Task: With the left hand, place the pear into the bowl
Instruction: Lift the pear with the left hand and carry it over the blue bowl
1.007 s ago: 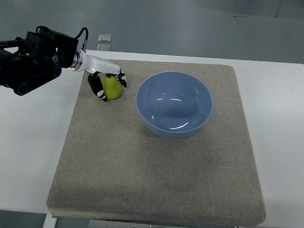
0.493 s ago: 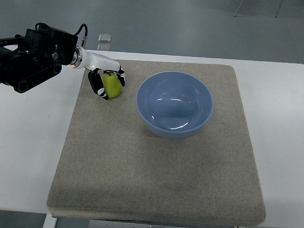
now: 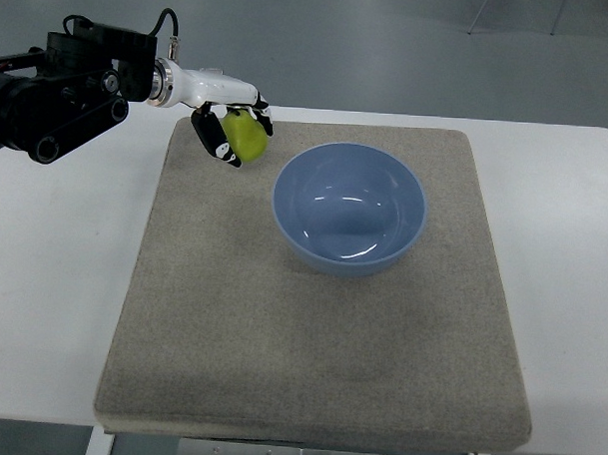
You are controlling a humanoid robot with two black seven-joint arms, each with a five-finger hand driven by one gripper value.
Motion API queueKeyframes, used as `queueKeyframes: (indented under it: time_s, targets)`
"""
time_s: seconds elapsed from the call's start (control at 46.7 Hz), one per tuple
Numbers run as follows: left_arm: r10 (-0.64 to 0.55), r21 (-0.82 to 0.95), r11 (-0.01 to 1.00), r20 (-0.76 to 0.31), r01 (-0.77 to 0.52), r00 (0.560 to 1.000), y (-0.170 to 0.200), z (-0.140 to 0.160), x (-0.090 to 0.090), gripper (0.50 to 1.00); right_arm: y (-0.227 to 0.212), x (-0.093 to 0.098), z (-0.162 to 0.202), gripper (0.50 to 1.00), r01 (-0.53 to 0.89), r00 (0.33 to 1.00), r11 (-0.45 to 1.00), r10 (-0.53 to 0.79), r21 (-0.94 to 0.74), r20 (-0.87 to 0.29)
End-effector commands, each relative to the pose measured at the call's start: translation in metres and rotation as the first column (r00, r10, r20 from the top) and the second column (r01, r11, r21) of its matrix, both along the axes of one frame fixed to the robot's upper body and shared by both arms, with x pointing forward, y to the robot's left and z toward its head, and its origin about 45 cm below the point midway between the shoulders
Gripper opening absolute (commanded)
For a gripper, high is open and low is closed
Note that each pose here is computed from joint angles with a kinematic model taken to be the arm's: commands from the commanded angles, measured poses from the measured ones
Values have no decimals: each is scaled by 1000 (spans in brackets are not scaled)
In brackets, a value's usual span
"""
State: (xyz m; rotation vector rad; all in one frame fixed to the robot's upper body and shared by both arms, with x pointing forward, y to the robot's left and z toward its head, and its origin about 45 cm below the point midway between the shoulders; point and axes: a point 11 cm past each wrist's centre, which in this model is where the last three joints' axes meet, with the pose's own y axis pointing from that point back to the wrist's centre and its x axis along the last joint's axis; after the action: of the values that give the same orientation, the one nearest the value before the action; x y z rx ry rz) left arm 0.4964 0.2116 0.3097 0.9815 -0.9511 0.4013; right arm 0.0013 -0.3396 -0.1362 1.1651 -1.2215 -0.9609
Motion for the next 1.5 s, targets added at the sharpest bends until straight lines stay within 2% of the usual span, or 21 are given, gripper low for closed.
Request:
queueKeyframes:
  time_s: [0.0,0.15,0.429,0.75,0.986,1.136,1.307,1.479]
  targets:
    - [0,-32,999,18,0,1000,-4,10,2,500,0,0,0,924,1,1000,1000,-1,-1,0]
    - [-36,-58,998,49,39,998,-19,29,1,500,0,0,0,924,0,1000,1000,0,0,0]
    - [-166,-107,979,70,173,984,-64,53,-17,500,0,0,0,924,0,1000,1000,0,0,0]
    - [-286,-131,948,61,292,956,-99,59,-43,500,0,0,0,924,0,1000,1000,0,0,0]
    - [-337,-146,930,22,336,941,-127,42,-52,500,0,0,0,924,0,1000,1000,0,0,0]
    - [-338,-161,930,-24,330,941,-144,14,-54,500,0,0,0,924,0,1000,1000,0,0,0]
    - [-315,-158,940,-53,303,948,-143,-5,-51,500,0,0,0,924,0,1000,1000,0,0,0]
    - [-309,-154,943,-66,296,949,-140,-12,-51,500,0,0,0,924,0,1000,1000,0,-1,0]
